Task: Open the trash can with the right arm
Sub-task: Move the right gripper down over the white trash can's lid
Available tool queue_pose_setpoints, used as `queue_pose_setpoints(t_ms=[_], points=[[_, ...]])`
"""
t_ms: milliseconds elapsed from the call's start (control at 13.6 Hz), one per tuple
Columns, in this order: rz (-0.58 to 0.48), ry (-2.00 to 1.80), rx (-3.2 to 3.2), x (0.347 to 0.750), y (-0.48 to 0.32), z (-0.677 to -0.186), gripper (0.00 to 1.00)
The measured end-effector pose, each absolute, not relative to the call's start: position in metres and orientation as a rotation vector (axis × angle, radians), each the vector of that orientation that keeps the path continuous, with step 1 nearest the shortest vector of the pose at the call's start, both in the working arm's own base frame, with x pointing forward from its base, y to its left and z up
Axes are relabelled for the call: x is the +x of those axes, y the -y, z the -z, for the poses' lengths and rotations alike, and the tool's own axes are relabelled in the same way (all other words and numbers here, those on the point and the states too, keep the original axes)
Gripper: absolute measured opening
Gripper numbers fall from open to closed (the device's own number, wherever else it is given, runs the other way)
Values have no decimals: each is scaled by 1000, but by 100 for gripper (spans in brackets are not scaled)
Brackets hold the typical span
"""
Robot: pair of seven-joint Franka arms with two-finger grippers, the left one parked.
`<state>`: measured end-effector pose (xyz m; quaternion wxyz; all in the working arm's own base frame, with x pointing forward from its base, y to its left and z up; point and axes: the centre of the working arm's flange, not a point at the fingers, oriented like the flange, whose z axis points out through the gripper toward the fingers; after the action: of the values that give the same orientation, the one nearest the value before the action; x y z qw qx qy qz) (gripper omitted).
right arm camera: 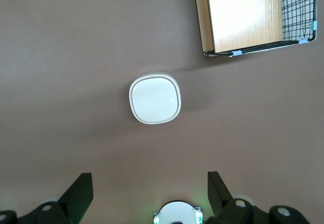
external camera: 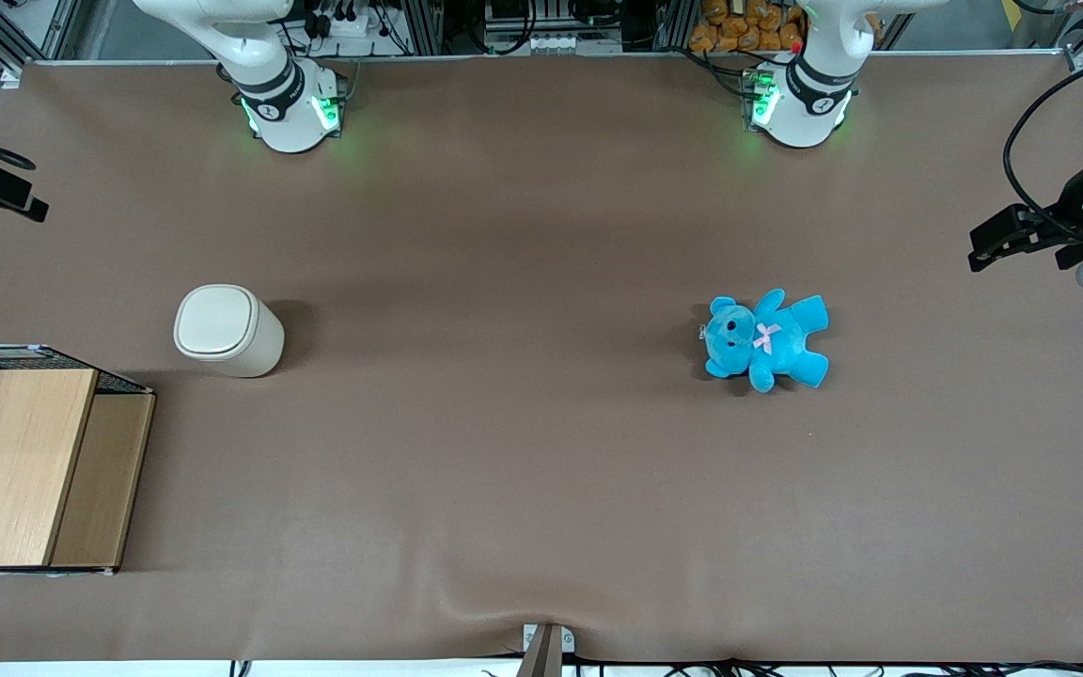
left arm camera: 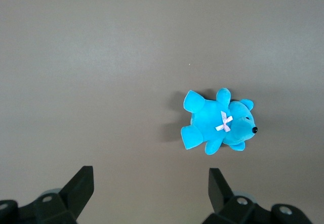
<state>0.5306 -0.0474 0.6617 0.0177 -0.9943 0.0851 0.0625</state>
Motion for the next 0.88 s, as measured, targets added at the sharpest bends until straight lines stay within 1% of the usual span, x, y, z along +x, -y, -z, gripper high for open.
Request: queue_pose_setpoints(t_ms=[441,588,735,809,882], points=[[-205,-276,-3091,531,51,-659,100],[-251,-277,-3088,534,51,-646,100],[-335,-278,-3080,539,51,-619,100],[-378,-279,-3075,542,51,-603,91],[-424,-279,-3069,544,51,-586,78]])
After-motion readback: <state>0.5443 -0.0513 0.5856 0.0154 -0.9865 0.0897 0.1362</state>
